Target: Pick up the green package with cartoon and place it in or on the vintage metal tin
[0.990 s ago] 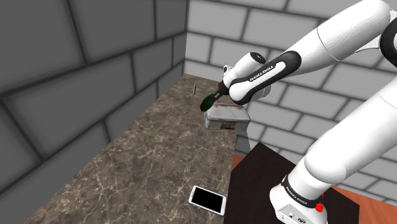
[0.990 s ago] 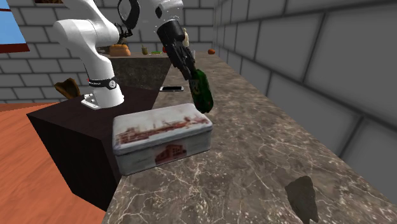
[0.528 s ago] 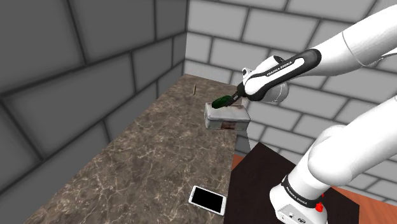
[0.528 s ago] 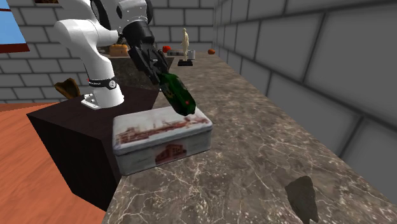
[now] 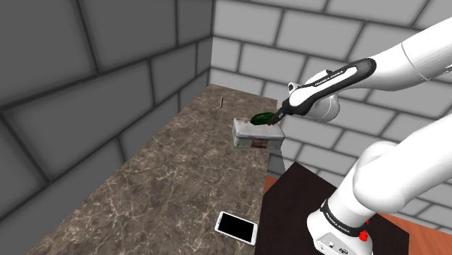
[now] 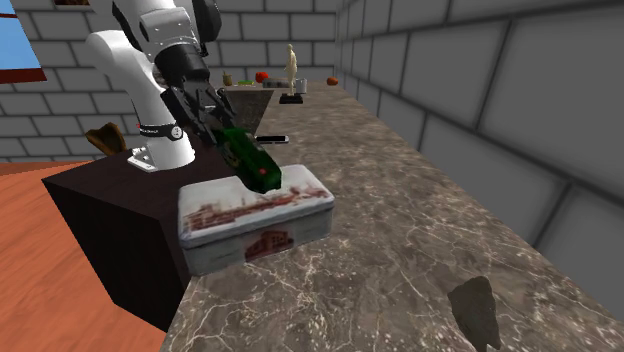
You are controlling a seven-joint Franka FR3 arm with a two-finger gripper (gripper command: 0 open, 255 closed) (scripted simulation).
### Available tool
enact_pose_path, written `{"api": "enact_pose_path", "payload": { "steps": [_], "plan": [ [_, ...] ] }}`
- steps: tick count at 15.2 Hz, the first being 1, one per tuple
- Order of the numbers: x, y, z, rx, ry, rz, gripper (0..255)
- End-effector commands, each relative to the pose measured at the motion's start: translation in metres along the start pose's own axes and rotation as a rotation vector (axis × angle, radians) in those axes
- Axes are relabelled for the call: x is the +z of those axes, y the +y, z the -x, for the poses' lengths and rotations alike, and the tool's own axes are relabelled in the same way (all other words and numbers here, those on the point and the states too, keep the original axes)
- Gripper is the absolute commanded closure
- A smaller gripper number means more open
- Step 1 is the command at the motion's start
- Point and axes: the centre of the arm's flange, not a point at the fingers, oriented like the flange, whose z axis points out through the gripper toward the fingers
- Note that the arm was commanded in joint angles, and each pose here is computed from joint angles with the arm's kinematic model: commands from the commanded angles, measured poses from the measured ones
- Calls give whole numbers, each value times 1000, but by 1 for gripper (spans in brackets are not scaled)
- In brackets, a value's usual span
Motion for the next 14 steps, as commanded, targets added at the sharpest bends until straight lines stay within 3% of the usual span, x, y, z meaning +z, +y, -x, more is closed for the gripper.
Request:
{"api": "enact_pose_path", "payload": {
  "steps": [1, 9, 14],
  "plan": [
    [9, -1, 6, -1, 0, 1, 255],
    [44, -7, 27, -1, 0, 1, 255],
    [44, -7, 27, -1, 0, 1, 255]
  ]
}}
